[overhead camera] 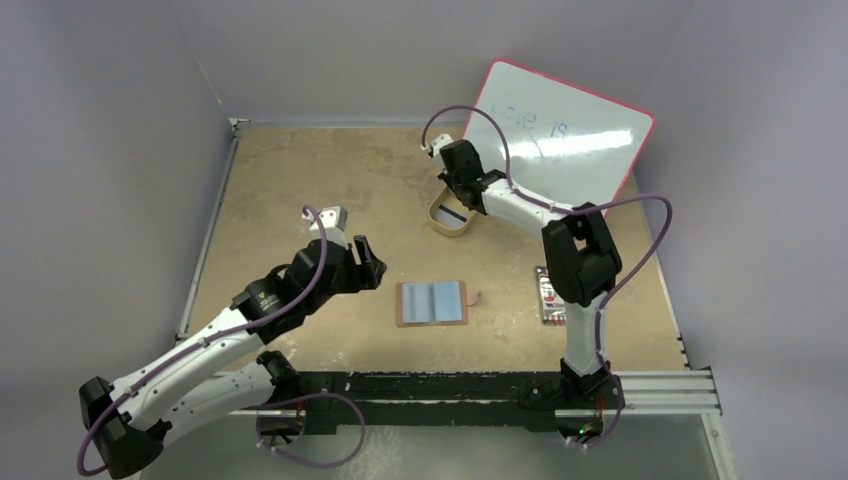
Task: Put the credit cards into the card holder
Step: Pick up the credit card from the storage box.
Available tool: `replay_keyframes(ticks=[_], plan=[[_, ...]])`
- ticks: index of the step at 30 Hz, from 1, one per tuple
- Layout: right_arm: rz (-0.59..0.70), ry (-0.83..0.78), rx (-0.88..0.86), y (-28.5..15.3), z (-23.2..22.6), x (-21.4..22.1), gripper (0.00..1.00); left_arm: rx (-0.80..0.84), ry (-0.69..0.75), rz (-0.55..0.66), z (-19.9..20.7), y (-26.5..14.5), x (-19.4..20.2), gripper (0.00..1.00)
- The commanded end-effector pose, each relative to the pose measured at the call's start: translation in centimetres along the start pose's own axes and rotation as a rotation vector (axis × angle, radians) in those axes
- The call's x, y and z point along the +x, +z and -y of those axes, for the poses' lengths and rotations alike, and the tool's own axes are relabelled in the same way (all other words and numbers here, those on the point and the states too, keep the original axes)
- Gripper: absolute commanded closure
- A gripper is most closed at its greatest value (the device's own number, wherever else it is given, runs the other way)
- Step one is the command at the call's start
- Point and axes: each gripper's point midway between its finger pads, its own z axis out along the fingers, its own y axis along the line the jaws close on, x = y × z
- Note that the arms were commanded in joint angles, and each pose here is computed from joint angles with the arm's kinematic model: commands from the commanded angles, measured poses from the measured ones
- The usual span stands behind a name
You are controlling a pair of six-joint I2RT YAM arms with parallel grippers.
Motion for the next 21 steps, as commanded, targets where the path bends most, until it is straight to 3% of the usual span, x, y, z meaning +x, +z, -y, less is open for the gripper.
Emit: replay_keyframes(ticks=[1, 11, 21], plan=[[0.105, 0.076, 0.054, -3.0, 3.7, -4.0, 0.96, 0.038, -0.044, 0.032, 1.1, -0.1, -1.0, 0.36], [0.176, 0.199, -0.284, -9.5, -0.7, -4.5, 1.0, -0.014, -0.152, -0.009, -0.2, 1.8, 1.7, 0.38], [0.226, 0.632, -0.632, -17.0, -5.7, -3.9, 1.0, -0.032, -0.193, -0.097, -0.3, 4.5, 4.9, 0.49]])
